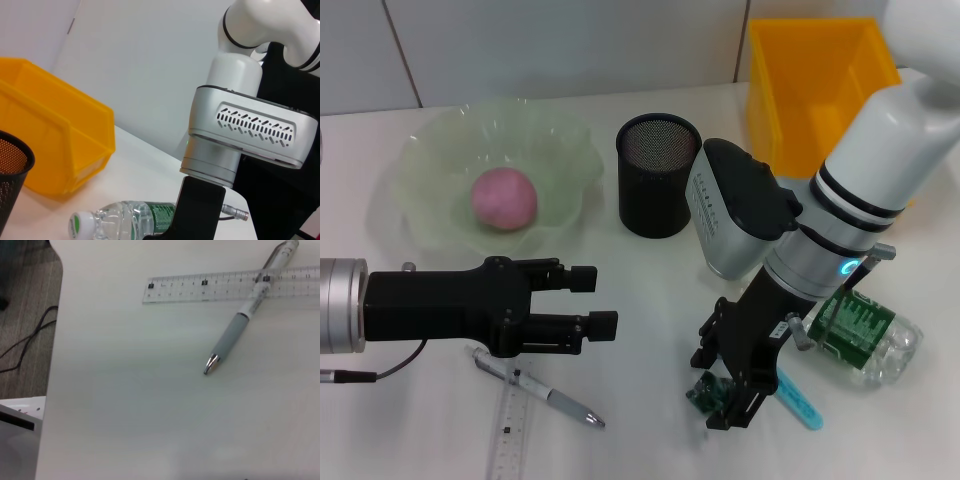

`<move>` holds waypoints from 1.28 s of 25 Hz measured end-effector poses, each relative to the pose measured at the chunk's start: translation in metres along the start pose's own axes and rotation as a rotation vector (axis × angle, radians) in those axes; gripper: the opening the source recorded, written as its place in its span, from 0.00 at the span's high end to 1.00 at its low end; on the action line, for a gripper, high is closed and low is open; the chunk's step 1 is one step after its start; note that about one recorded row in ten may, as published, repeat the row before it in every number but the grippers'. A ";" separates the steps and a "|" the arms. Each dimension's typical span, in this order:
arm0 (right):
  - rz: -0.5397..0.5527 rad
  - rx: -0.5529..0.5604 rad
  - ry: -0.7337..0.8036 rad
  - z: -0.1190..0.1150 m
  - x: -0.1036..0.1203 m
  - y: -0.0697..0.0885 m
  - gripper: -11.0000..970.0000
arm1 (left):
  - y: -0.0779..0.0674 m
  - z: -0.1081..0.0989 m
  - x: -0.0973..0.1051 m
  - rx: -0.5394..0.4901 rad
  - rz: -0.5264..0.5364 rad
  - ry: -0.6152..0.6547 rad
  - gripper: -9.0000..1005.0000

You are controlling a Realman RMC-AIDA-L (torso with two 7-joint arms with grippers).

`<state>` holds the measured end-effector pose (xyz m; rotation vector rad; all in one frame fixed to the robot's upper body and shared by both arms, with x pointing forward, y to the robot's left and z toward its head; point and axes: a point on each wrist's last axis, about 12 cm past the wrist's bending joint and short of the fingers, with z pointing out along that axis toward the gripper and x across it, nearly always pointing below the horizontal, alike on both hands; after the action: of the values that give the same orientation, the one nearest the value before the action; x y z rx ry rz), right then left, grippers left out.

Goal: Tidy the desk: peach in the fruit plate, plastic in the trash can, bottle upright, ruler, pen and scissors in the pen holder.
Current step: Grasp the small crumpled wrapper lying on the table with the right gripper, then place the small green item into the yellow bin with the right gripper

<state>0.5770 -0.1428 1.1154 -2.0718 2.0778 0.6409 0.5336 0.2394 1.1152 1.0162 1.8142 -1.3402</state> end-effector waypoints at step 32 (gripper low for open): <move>0.071 0.062 -0.213 -0.055 -0.003 -0.002 0.83 | 0.001 -0.008 -0.001 -0.017 0.010 -0.026 0.22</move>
<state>0.5898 -0.1614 1.1656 -1.8169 2.0304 0.7611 0.5340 0.2469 1.1174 0.9934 1.7966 -1.3240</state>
